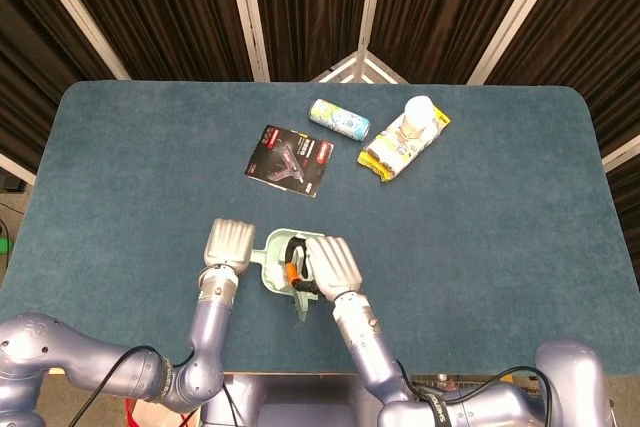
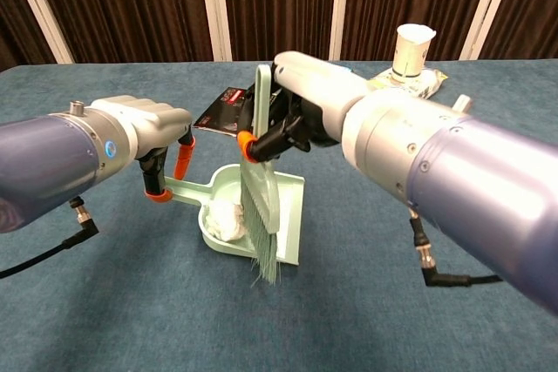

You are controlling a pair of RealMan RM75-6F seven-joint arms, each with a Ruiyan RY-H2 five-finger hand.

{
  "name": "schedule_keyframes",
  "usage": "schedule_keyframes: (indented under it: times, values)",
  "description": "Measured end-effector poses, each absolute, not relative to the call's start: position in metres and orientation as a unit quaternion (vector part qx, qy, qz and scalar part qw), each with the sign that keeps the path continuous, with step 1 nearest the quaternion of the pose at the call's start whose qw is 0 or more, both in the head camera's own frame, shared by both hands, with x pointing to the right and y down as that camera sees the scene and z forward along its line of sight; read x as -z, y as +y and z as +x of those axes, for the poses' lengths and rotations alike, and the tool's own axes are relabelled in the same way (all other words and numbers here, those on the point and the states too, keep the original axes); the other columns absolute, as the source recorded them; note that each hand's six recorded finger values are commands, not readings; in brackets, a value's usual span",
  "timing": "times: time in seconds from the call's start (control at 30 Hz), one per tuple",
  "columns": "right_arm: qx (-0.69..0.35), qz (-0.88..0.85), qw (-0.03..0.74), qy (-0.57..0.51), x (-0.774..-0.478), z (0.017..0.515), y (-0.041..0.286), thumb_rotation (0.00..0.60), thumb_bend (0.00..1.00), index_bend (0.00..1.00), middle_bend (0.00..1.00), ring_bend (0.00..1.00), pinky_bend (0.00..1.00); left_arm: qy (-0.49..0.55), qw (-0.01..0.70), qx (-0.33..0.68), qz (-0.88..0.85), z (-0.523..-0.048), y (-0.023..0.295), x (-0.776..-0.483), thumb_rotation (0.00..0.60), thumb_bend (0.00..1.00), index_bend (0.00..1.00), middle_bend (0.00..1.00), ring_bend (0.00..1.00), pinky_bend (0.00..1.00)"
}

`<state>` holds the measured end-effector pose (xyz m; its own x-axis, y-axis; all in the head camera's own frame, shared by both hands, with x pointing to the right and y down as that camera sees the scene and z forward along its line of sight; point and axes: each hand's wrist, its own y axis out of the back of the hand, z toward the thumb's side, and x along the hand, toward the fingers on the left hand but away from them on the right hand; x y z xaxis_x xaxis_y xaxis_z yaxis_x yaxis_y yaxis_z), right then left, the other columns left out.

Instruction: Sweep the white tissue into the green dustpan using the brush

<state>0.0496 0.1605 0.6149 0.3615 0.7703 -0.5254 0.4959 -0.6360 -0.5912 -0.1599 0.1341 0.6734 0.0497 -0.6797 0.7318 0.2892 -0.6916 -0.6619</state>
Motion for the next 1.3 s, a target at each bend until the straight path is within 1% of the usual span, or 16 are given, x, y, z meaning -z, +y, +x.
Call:
schedule_keyframes:
  times: [0.27, 0.33, 0.4, 0.43, 0.5, 0.57, 0.6, 0.63, 0.7, 0.8, 1.07, 1.3]
  values:
    - [-0.415, -0.774, 0.246, -0.409, -0.614, 0.075, 0.135, 0.6, 1.0, 0.92, 0.75, 0.84, 1.0, 0.157, 0.36, 0.672, -0.628, -0.162, 0.134, -0.673, 0.6, 0.52, 0.59, 1.0, 0.98, 1.0]
    - [-0.42, -0.765, 0.263, -0.41, -0.615, 0.083, 0.13, 0.6, 1.0, 0.92, 0.75, 0.84, 1.0, 0.157, 0.361, 0.671, -0.628, -0.162, 0.135, -0.673, 0.6, 0.51, 0.57, 1.0, 0.98, 1.0]
    - [-0.427, -0.757, 0.272, -0.414, -0.618, 0.094, 0.126, 0.6, 1.0, 0.92, 0.75, 0.84, 1.0, 0.156, 0.361, 0.671, -0.628, -0.162, 0.136, -0.673, 0.6, 0.44, 0.49, 0.99, 0.97, 1.0]
    - [-0.43, -0.753, 0.273, -0.416, -0.619, 0.098, 0.125, 0.6, 1.0, 0.92, 0.75, 0.84, 1.0, 0.155, 0.362, 0.671, -0.628, -0.162, 0.137, -0.672, 0.6, 0.37, 0.45, 0.98, 0.97, 1.0]
    - [-0.436, -0.748, 0.274, -0.419, -0.621, 0.106, 0.123, 0.6, 1.0, 0.92, 0.75, 0.84, 1.0, 0.154, 0.362, 0.671, -0.628, -0.163, 0.138, -0.672, 0.6, 0.19, 0.35, 0.95, 0.96, 1.0]
    - [-0.44, -0.744, 0.277, -0.42, -0.622, 0.112, 0.121, 0.6, 1.0, 0.92, 0.75, 0.84, 1.0, 0.152, 0.364, 0.673, -0.626, -0.164, 0.138, -0.672, 0.6, 0.07, 0.29, 0.94, 0.96, 1.0]
    - [-0.442, -0.741, 0.279, -0.42, -0.622, 0.115, 0.12, 0.6, 1.0, 0.92, 0.75, 0.84, 1.0, 0.15, 0.364, 0.674, -0.625, -0.165, 0.139, -0.672, 0.6, 0.03, 0.26, 0.93, 0.95, 1.0]
    - [-0.444, -0.74, 0.281, -0.42, -0.622, 0.118, 0.119, 0.6, 1.0, 0.92, 0.75, 0.84, 1.0, 0.148, 0.364, 0.676, -0.624, -0.166, 0.139, -0.672, 0.6, 0.01, 0.25, 0.93, 0.95, 1.0]
    - [-0.447, -0.737, 0.283, -0.422, -0.623, 0.123, 0.118, 0.6, 1.0, 0.92, 0.75, 0.84, 1.0, 0.144, 0.364, 0.678, -0.622, -0.168, 0.14, -0.671, 0.6, 0.0, 0.21, 0.92, 0.95, 1.0]
    - [-0.449, -0.733, 0.288, -0.422, -0.622, 0.128, 0.117, 0.6, 1.0, 0.92, 0.75, 0.84, 1.0, 0.143, 0.364, 0.681, -0.619, -0.171, 0.139, -0.67, 0.6, 0.0, 0.19, 0.91, 0.94, 1.0]
    - [-0.451, -0.72, 0.321, -0.418, -0.619, 0.14, 0.112, 0.6, 1.0, 0.92, 0.75, 0.84, 1.0, 0.173, 0.354, 0.673, -0.626, -0.183, 0.13, -0.66, 0.6, 0.0, 0.19, 0.91, 0.94, 1.0]
    - [-0.466, -0.689, 0.384, -0.402, -0.62, 0.167, 0.105, 0.6, 1.0, 0.92, 0.75, 0.84, 1.0, 0.216, 0.345, 0.658, -0.633, -0.207, 0.116, -0.641, 0.6, 0.0, 0.2, 0.92, 0.94, 1.0]
